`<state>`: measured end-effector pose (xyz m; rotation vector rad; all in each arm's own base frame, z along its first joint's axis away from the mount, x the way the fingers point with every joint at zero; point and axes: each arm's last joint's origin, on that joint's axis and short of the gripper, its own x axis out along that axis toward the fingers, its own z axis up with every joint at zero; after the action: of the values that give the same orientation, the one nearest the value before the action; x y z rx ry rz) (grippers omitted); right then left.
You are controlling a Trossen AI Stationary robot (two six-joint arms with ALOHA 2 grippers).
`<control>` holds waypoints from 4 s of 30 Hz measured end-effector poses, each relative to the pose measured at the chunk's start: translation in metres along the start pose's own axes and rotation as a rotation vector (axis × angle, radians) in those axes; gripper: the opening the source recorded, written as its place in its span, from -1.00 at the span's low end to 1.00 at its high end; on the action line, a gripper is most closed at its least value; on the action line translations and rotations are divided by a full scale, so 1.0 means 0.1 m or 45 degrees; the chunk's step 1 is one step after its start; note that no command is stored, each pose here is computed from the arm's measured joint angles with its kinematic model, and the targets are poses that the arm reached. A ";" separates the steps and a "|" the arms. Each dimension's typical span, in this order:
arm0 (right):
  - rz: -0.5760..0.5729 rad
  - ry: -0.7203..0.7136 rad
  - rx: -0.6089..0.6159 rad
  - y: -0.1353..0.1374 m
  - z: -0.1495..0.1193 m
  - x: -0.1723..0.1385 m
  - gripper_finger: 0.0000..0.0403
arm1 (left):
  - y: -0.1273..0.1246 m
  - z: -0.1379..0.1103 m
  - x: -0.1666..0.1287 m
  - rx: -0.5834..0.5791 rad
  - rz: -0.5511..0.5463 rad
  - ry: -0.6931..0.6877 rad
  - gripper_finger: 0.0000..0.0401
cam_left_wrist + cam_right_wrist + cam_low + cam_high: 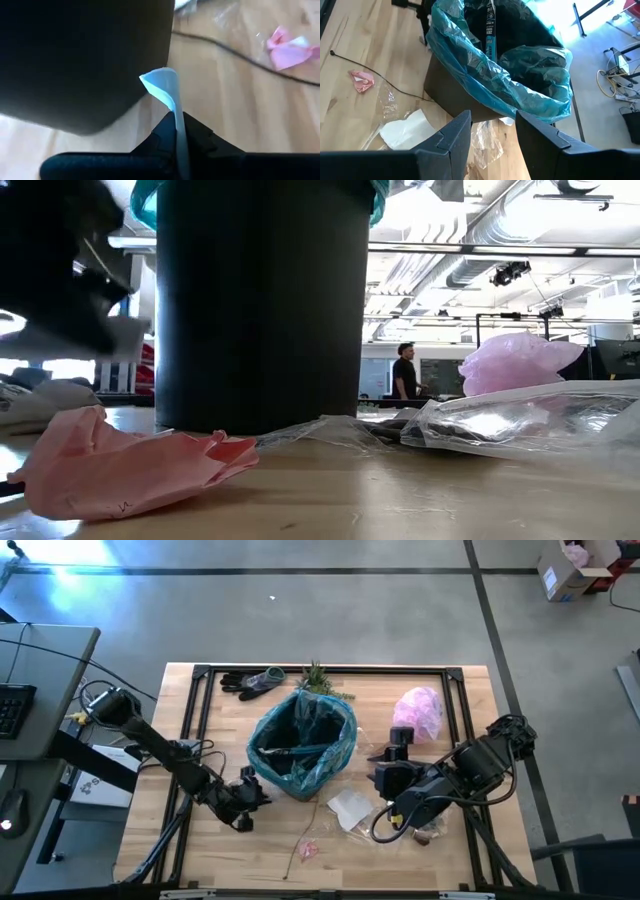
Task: Place trash/remove bag and relplace
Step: Put the gray paper into the trash bin, then put the brown napkin into the trash bin, then adjust the trash bin
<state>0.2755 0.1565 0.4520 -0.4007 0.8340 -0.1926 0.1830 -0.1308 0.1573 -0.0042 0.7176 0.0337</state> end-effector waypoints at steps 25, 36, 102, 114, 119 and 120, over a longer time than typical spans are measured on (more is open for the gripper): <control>-0.003 0.000 -0.024 0.00 0.00 0.00 -0.29 | -0.02 1.49 -1.35 0.211 -0.374 -0.815 -1.00; -0.021 -0.005 -0.034 -0.01 0.00 0.00 -0.29 | 0.74 1.94 -1.35 0.242 0.270 -0.841 -1.00; -0.025 0.016 0.015 -0.08 0.01 0.06 -0.29 | 0.50 1.20 -1.32 -0.062 0.298 -0.322 0.06; -0.014 0.052 0.019 -0.06 0.03 0.16 -0.30 | 0.66 0.79 -0.71 -0.082 0.539 -0.135 0.06; 0.001 0.072 0.032 -0.03 0.04 0.21 -0.29 | 0.66 0.60 -0.44 -0.225 0.434 -0.164 0.06; 0.009 0.082 0.025 -0.01 0.05 0.24 -0.29 | 0.65 0.58 -0.41 -0.256 0.418 -0.192 0.06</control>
<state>0.2946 0.1494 0.4389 -0.3743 0.8964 -0.2082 0.1881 -0.0660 0.2279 -0.0754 0.5559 0.4163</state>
